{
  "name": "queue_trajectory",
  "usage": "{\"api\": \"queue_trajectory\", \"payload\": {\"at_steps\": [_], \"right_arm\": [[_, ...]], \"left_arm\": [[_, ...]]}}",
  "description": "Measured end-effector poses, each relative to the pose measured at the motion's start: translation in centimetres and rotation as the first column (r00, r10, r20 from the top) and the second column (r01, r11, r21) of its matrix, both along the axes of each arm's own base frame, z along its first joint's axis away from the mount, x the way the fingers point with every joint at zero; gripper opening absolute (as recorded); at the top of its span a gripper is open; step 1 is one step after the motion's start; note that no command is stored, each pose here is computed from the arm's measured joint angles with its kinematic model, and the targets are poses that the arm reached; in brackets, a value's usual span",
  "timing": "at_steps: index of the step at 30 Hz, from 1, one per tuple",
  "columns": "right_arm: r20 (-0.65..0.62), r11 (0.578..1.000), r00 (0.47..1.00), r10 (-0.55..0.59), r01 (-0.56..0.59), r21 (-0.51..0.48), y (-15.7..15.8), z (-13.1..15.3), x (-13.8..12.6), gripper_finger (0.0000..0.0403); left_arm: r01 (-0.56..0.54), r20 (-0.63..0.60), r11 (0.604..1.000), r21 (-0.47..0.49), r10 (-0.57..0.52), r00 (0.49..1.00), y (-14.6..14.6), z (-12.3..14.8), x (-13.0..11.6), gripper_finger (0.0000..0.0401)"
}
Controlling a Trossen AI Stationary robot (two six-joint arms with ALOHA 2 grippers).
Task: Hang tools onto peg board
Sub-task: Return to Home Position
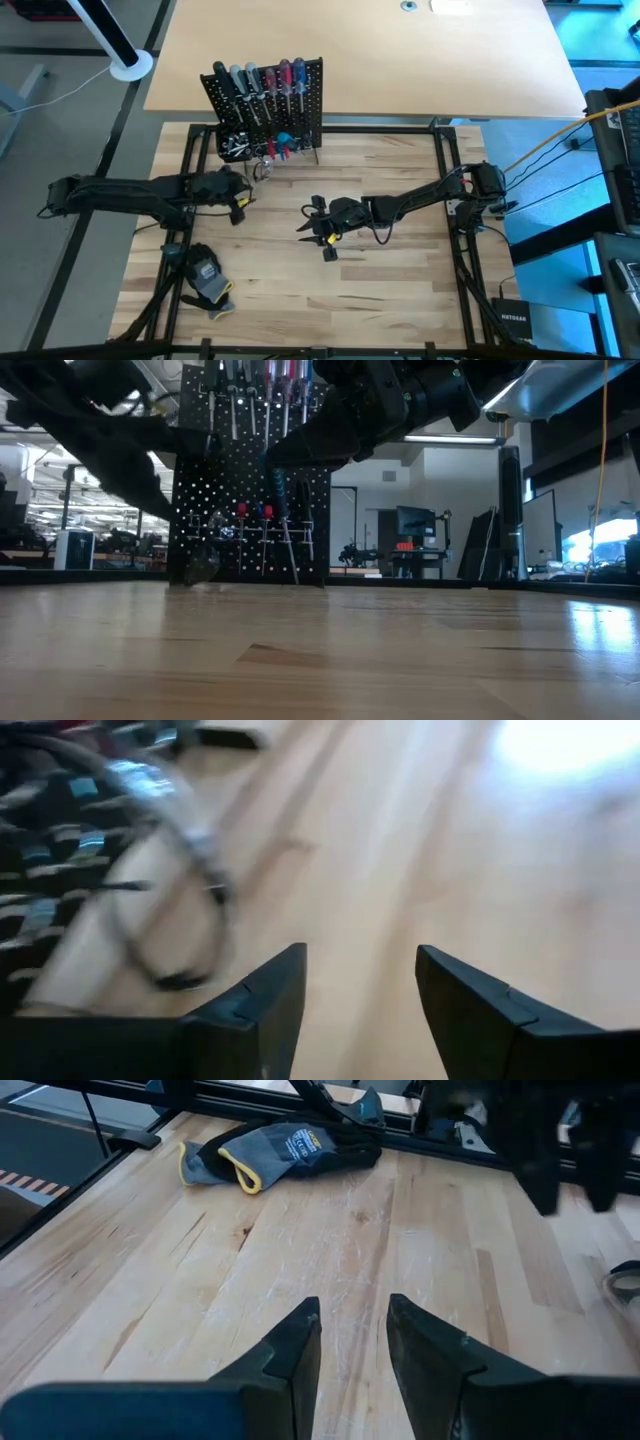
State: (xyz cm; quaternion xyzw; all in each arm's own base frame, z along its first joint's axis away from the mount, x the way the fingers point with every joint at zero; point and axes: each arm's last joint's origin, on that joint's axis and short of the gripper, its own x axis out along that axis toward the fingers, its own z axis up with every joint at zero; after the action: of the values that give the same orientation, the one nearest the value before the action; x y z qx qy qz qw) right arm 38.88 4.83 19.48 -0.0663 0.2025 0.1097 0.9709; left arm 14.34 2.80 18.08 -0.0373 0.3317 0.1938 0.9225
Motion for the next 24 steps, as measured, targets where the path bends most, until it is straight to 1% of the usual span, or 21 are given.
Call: {"api": "queue_trajectory", "payload": {"at_steps": [3,5,8,10,14,16,19,20,22,24], "right_arm": [[-0.002,1.000,1.000,0.000,0.000,0.001,0.0,0.1,-0.1,0.0117],[-0.006,1.000,1.000,-0.007,0.007,0.018,0.0,0.5,-0.2,0.0117],[-0.005,0.998,1.000,-0.028,0.028,0.064,-0.1,2.0,-0.9,0.0117],[-0.013,0.996,0.999,-0.037,0.038,0.085,-0.2,3.2,-1.6,0.0117],[-0.027,0.995,0.998,-0.056,0.058,0.083,-0.4,5.4,-3.2,0.0107],[-0.025,0.995,0.998,-0.057,0.059,0.081,-0.5,6.3,-3.9,0.0089],[-0.023,0.994,0.999,-0.046,0.048,0.094,-1.2,7.2,-5.2,0.0053],[-0.020,0.993,0.999,-0.041,0.043,0.106,-1.5,7.3,-5.8,0.0040],[0.005,0.990,0.999,-0.040,0.039,0.137,-1.9,7.5,-7.2,0.0014],[0.047,0.985,0.997,-0.058,0.050,0.163,-2.4,7.4,-8.8,0.0006]], "left_arm": [[0.097,0.081,0.992,-0.079,-0.091,0.993,-1.3,0.6,0.0,0.0170],[0.169,0.132,0.980,-0.104,-0.155,0.979,-2.4,1.0,0.0,0.0162],[0.267,0.198,0.958,-0.104,-0.243,0.950,-3.8,1.6,0.1,0.0145],[0.304,0.224,0.948,-0.096,-0.277,0.934,-4.6,1.9,0.0,0.0129],[0.334,0.264,0.942,-0.032,-0.314,0.912,-5.7,2.4,-0.3,0.0083],[0.339,0.276,0.941,-0.006,-0.324,0.905,-6.1,2.6,-0.6,0.0054],[0.369,0.308,0.929,0.010,-0.354,0.883,-6.6,2.4,-1.2,0.0013],[0.378,0.325,0.926,0.012,-0.361,0.874,-6.7,2.3,-1.3,0.0007],[0.382,0.354,0.924,0.012,-0.361,0.863,-6.8,2.0,-1.8,0.0008],[0.368,0.386,0.929,0.034,-0.352,0.853,-6.7,2.1,-2.3,0.0011]]}}
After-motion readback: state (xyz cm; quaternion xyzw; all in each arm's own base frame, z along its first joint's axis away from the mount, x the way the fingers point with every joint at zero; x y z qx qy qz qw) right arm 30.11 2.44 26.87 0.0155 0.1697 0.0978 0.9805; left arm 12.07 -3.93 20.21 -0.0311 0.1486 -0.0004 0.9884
